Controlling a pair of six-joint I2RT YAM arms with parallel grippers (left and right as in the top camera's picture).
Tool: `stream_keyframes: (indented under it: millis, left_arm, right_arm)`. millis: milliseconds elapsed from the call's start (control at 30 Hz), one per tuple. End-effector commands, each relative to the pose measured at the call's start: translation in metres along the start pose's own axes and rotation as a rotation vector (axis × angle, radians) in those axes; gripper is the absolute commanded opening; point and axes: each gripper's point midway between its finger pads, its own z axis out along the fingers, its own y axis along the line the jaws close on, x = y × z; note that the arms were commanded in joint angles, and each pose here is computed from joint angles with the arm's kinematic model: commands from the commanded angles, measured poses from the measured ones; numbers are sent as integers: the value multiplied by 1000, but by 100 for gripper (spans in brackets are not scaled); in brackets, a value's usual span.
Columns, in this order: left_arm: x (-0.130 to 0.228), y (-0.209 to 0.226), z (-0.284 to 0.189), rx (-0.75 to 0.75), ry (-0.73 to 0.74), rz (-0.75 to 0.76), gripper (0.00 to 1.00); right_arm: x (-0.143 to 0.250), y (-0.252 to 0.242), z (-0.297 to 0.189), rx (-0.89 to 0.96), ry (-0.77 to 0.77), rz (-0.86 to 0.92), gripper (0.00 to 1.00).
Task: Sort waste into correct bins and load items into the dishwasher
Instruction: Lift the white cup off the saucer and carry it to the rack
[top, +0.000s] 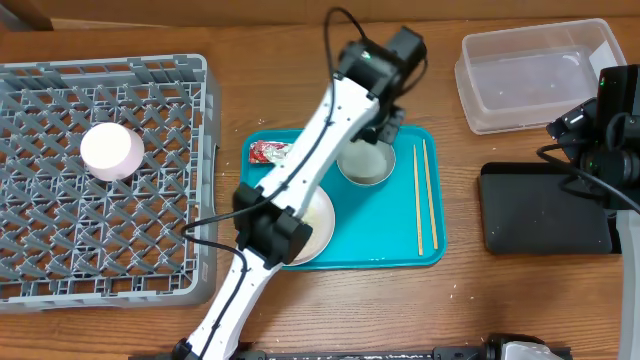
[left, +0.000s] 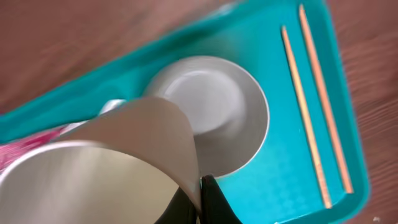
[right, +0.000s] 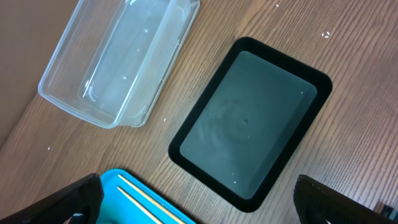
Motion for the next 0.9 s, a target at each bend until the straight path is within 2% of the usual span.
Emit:
stream_keyframes:
  millis: [0,200,367,433,567,667,767,867]
  left_arm:
    - [-20,49,-97,59,-230,-153,4]
    - [-8,147,-189,209,-406,-388,4]
    - [32,225,-230,282,-472,-542,4]
    - [57,253,-226,251,-435,-626,4]
    - [102,280,-194,261,-302,-703,4]
    - [120,287,-173,373,-248,-694,4]
    - [130,297,-159,530,-285,-671,4]
    - [150,318,-144,624,-312,-734,4]
  right_arm:
    - [-4,0,-2,-3,-10,13,100]
    - [-4,0,-2,-3,-10,13,100]
    - [-4,0,-2,-3,-10,13,100]
    - [-4,0,-2,-3,-10,14,100]
    - [-4,0,-2,-3,-10,13,100]
    - [-4,0,-2,-3,-10,13,100]
    - [-4,0,-2,-3,-10,13,100]
    - [-4,0,-2,-3,-10,13,100]
